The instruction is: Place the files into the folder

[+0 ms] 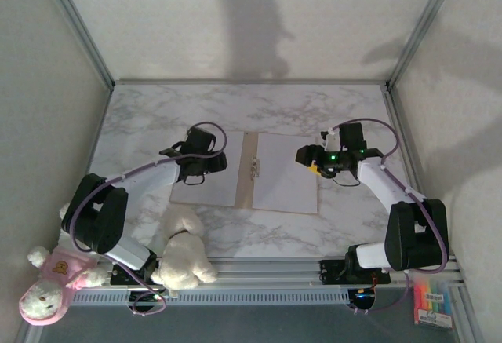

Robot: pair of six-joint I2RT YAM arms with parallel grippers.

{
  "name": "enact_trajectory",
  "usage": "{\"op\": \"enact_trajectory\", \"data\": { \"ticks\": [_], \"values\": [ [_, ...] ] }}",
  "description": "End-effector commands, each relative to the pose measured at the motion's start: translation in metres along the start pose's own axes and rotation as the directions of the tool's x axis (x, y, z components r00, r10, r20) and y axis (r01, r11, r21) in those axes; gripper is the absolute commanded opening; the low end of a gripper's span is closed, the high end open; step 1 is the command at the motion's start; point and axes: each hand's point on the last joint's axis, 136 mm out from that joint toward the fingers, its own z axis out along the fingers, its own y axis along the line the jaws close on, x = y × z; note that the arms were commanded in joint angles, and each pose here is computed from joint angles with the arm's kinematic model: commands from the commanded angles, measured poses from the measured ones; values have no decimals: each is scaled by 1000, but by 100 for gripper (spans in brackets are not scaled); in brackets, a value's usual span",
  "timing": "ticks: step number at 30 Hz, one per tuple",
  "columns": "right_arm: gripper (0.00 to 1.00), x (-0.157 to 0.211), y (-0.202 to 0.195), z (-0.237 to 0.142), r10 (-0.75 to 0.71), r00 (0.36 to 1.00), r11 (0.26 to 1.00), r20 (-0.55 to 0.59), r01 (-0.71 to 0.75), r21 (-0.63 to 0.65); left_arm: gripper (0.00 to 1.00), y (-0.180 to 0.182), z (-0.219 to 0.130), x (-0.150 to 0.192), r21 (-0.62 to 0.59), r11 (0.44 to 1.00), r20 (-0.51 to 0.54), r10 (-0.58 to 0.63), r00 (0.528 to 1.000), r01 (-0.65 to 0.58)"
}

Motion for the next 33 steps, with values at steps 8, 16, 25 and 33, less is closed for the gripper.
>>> {"op": "enact_trajectory", "data": {
  "ticks": [8,16,25,33],
  "values": [
    [72,-15,21,-13,-7,999,1000,47,8,-15,56,33,6,30,-69,987,-29,-146,989,143],
    [72,-15,20,-15,-5,998,1000,61,5,-7,51,5,17,55,44,983,-90,-172,981,176],
    [72,-15,16,-15,-7,998,1000,69,6,18,51,-51,34,71,160,965,-118,-189,975,207],
    [73,-16,18,-11,-25,997,995,77,18,97,51,-91,41,77,226,954,-139,-170,976,198]
  ]
}}
